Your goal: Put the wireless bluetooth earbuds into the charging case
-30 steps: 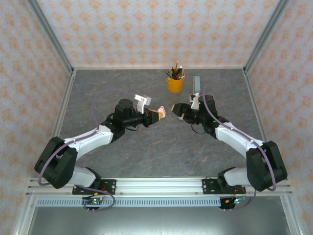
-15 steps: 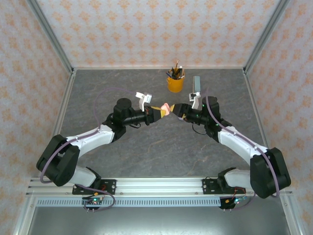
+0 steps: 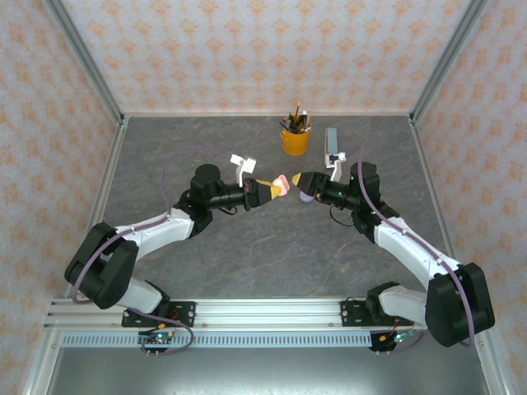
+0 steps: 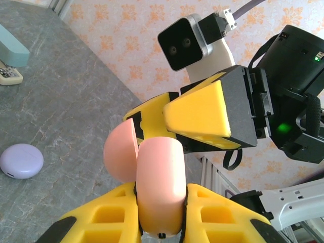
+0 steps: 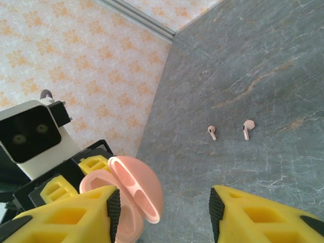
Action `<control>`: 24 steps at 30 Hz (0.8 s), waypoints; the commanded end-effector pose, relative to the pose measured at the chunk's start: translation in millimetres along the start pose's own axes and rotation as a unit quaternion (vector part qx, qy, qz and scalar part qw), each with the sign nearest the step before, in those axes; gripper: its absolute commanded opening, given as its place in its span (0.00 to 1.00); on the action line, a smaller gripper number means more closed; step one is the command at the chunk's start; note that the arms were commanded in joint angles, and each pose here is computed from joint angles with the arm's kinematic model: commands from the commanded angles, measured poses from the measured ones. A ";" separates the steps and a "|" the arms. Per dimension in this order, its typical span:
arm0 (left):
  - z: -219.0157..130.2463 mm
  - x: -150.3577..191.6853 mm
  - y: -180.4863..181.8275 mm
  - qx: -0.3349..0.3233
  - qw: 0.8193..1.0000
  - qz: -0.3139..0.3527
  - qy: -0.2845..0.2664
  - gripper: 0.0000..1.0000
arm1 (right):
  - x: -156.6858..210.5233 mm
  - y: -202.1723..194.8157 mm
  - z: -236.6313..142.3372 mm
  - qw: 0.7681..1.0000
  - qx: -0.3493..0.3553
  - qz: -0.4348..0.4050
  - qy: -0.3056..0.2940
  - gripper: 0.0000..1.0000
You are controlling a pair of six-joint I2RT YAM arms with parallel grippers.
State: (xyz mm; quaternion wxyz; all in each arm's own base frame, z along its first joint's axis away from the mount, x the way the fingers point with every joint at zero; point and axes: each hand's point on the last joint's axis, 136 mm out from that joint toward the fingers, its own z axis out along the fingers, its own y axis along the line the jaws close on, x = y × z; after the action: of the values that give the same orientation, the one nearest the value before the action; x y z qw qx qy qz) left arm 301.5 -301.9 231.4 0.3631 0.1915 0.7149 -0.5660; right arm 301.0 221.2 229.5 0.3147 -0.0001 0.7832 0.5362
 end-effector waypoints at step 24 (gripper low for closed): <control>7.9 -16.7 -6.7 0.025 1.000 0.009 -0.012 0.00 | 1.9 2.1 18.5 0.998 -0.041 -0.016 0.038 0.41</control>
State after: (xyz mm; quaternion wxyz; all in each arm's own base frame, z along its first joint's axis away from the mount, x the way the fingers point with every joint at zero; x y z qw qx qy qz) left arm 306.9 -306.2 227.1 0.3516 0.1847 0.7172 -0.5727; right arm 303.6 233.6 204.4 0.2676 -0.0134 0.7911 0.5498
